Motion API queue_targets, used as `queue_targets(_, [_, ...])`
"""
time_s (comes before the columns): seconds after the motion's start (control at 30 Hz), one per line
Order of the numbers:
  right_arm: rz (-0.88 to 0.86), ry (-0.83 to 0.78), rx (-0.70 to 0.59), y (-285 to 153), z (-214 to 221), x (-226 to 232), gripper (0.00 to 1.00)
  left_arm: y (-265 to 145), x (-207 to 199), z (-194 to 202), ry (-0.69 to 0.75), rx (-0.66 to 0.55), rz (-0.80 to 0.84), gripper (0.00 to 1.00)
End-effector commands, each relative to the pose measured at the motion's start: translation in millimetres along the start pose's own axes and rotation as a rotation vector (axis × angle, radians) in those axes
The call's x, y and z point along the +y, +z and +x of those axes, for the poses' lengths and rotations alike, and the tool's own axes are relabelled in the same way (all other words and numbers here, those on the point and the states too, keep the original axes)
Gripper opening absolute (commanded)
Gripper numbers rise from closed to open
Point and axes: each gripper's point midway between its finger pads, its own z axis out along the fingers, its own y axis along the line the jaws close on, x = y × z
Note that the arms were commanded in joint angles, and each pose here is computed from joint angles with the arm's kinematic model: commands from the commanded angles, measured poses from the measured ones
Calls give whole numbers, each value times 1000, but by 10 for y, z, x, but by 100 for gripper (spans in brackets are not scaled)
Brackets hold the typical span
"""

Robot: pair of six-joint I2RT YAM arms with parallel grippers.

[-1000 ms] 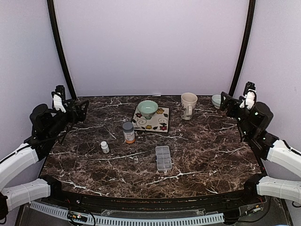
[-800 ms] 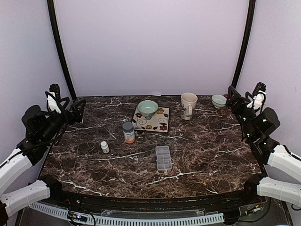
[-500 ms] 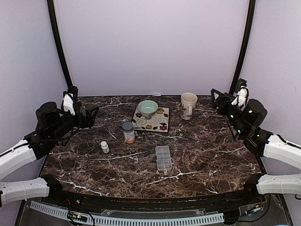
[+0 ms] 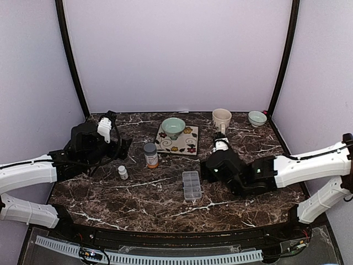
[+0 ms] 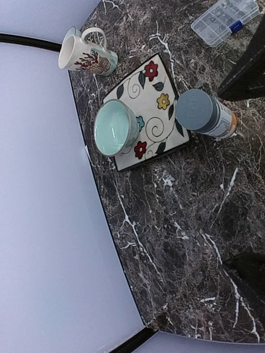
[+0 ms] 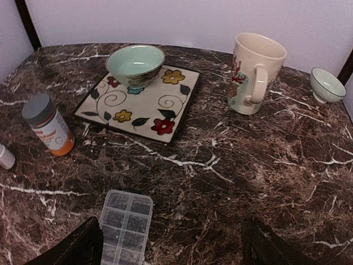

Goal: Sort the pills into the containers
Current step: Pick up the pill container from the center of the board.

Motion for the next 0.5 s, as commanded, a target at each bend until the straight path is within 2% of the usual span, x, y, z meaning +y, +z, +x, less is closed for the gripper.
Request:
queue_targets(0.0, [78, -86, 104, -8, 396, 234, 88, -96, 4, -61, -68, 7, -14, 99])
queue_targets(0.13, [28, -109, 201, 116, 695, 560, 92, -130, -52, 16, -109, 29, 12, 99])
queue_targets(0.33, [-44, -134, 299, 210, 867, 908, 99, -159, -153, 151, -160, 62, 58, 99])
queue_targets(0.47, [-48, -136, 350, 276, 925, 1076, 100, -189, -138, 194, -172, 59, 55, 99])
